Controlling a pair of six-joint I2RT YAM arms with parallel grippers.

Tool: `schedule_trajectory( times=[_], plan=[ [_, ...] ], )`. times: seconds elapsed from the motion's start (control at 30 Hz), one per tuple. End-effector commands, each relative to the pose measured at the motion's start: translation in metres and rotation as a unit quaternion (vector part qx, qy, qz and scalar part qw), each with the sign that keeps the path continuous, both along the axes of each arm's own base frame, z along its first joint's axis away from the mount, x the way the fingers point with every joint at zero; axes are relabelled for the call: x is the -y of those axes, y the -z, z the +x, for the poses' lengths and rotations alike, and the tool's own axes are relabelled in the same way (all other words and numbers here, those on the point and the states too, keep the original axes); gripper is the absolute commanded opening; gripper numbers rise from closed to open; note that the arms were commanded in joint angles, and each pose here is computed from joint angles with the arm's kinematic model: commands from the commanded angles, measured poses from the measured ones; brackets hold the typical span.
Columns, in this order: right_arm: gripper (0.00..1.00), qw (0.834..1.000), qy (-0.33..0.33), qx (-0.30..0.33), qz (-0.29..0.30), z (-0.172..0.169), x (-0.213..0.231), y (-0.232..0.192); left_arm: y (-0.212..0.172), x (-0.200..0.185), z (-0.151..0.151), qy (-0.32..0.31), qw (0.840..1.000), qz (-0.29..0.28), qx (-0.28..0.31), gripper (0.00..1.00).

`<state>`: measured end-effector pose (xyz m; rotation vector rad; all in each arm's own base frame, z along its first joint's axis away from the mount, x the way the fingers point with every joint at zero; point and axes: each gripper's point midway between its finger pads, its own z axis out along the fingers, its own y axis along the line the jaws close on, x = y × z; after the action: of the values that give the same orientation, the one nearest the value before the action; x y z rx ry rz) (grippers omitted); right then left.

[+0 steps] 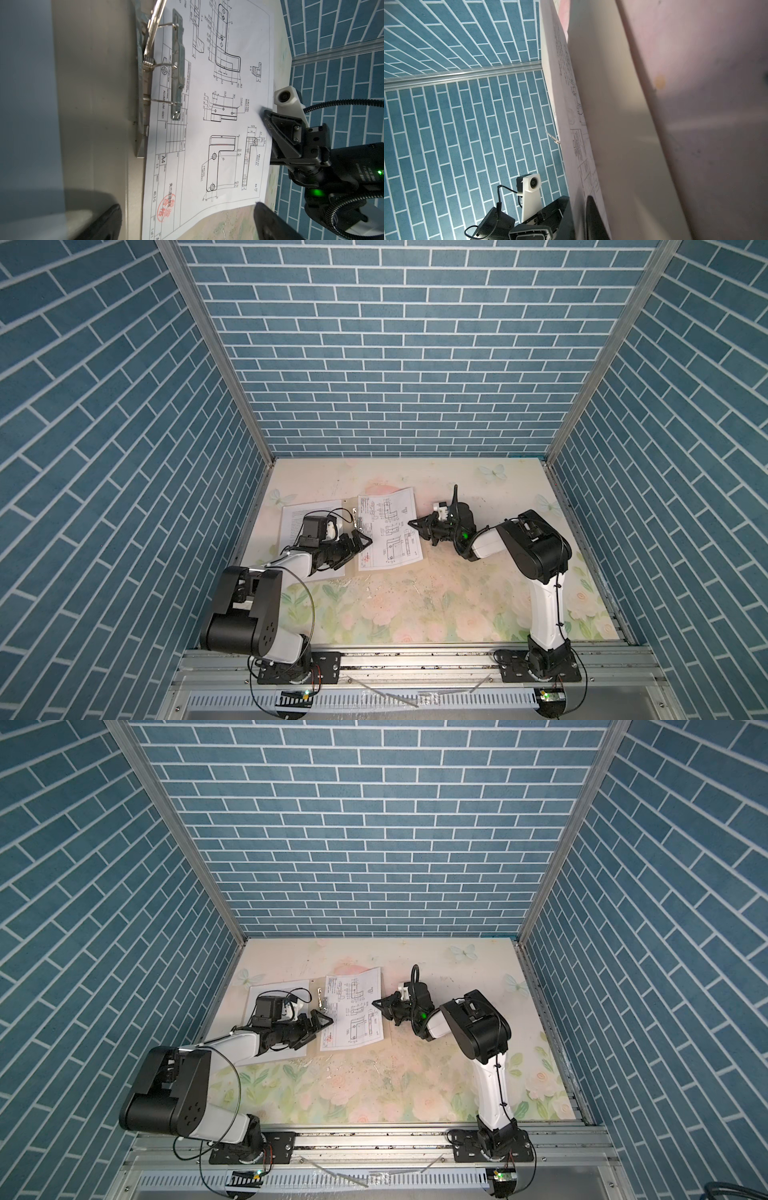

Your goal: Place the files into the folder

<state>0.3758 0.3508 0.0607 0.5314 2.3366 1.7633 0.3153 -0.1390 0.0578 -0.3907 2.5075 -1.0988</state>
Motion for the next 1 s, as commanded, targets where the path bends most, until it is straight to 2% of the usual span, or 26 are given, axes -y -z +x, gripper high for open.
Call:
schedule_trajectory(
  times=[0.0, 0.13, 0.4, 0.97],
  plan=[
    [0.16, 1.000, 0.001, 0.007, 0.009, -0.002, 0.000, -0.012, -0.007, -0.003, 0.002, -0.002, 1.000, 0.005, 0.009, 1.00],
    [0.22, 1.000, -0.005, 0.010, 0.000, 0.000, -0.002, -0.012, -0.008, -0.004, 0.001, -0.001, 1.000, 0.011, 0.011, 1.00],
    [0.27, 0.999, -0.011, 0.010, -0.033, 0.004, 0.007, -0.011, -0.011, -0.006, 0.003, 0.001, 1.000, 0.024, 0.011, 1.00],
    [0.22, 0.997, -0.055, 0.005, -0.056, 0.007, 0.004, -0.007, -0.011, -0.005, 0.003, 0.001, 1.000, 0.021, 0.011, 0.99]
  ],
)
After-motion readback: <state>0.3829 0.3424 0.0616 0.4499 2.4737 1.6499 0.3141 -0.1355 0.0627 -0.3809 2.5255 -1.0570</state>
